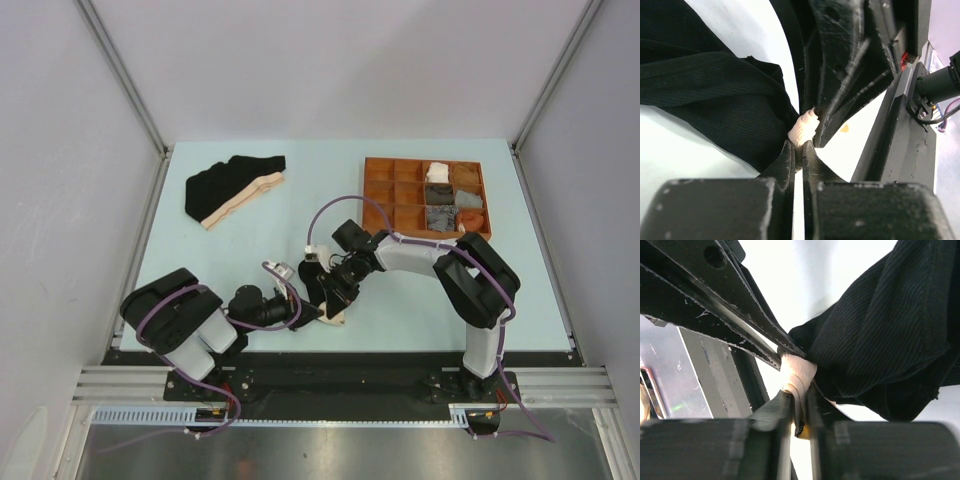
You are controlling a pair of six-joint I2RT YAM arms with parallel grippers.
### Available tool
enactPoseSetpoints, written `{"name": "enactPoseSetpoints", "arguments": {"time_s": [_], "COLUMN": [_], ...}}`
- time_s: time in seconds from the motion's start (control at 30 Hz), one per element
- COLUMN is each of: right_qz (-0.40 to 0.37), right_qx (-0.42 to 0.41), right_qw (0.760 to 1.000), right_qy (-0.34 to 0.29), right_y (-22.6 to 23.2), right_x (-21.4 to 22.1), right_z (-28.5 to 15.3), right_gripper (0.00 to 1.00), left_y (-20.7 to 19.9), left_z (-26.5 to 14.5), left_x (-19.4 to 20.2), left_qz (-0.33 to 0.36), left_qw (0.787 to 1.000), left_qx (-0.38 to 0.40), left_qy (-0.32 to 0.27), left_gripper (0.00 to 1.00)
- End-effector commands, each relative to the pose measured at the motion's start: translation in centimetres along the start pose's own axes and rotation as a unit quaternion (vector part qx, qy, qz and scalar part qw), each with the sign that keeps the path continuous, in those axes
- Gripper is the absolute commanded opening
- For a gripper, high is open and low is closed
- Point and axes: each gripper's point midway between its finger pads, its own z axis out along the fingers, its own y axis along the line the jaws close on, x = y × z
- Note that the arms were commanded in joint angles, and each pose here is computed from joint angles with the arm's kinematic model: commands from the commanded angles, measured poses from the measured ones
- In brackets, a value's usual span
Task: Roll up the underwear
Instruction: Roll the underwear to the center of the board.
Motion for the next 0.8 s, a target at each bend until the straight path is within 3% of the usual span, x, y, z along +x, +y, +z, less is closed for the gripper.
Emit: {"name": "enactPoseSetpoints", "arguments": {"time_s": [0.0,0.1,0.17,0.2,0.47,0.77], "right_qz": [-0.03,-0.025,-0.024,-0.024,-0.015,-0.028], "right_qx": [0.009,0.017,0.023,0.026,0.062,0.138], "right_qw": [0.999,0.999,0.999,0.999,0.994,0.978], "right_qy": [-0.015,-0.02,-0.031,-0.037,-0.084,-0.151], "right_y": [0.1,-0.1,-0.3,-0.4,-1.5,-1.9], "right_x": [-1.8,-2.0,-2.5,-2.8,-5.0,-8.2], "right_z": [-0.5,-0.9,-1.5,-1.8,-3.7,-7.0], "right_gripper": [0.27,0.47,0.52,0.6,0.67,0.68], "left_y": [-1.4,-1.0,-0.6,-0.7,-0.2,0.4], "left_z": [-0.2,-1.0,-1.7,-1.8,-3.3,-4.3], "left_x": [-1.0,-0.5,-0.4,-0.6,-0.7,-0.7], "left_qz": [-0.004,-0.032,-0.045,-0.05,-0.099,-0.152], "left_qw": [0.999,0.999,0.998,0.998,0.991,0.981], "left_qx": [0.027,0.007,-0.01,-0.01,-0.035,-0.061], "left_qy": [-0.028,-0.034,-0.042,-0.048,-0.081,-0.101], "left_gripper": [0.0,0.0,0.0,0.0,0.0,0.0]}}
